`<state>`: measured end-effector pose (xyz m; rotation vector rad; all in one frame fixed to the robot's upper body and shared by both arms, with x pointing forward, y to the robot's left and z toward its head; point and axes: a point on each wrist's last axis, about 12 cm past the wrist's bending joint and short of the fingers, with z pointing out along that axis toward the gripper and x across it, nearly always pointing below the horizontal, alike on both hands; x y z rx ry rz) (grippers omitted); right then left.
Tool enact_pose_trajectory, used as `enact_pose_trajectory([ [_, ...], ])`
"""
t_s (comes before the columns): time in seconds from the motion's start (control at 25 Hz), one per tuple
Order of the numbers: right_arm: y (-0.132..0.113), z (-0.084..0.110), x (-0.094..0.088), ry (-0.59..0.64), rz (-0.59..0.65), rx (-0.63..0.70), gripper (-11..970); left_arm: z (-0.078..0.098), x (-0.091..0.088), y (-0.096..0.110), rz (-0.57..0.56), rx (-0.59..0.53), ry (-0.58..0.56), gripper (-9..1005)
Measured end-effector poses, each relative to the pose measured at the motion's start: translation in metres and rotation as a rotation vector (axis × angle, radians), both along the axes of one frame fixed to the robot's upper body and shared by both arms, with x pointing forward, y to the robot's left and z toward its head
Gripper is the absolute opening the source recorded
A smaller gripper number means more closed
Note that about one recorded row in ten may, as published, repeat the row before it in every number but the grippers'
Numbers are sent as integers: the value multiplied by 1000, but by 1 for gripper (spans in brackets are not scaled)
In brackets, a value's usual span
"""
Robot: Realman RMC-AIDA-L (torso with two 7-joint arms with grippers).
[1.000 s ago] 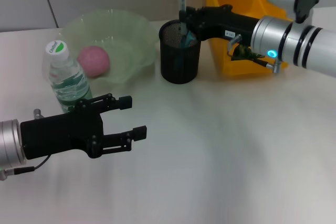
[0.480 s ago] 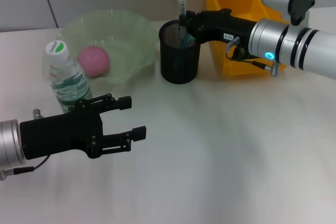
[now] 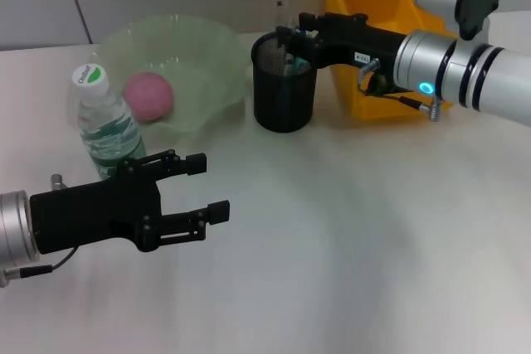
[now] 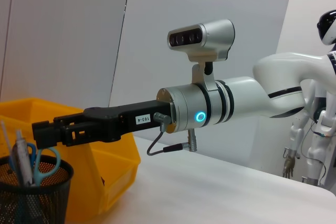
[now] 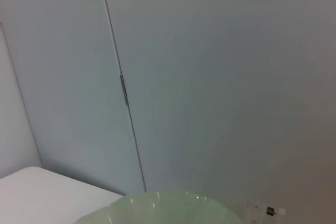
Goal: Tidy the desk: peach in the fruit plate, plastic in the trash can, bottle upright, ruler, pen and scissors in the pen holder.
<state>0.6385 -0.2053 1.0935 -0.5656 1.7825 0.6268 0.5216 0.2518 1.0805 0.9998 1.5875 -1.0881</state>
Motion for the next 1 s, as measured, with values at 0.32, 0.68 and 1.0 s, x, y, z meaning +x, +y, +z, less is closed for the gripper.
enact_pose_trajectory([
  [0.32,-4,4,-3,-3,0,66,552,-1,-1,0,2,-3,4,802],
  [0.68,-47,25,-48,-143,59,435,608,-2,-4,-2,-14,-18,29,802],
  [1.0,-79,27,-93,-73,296,489,609,0,-7,-3,-38,-41,57,802],
])
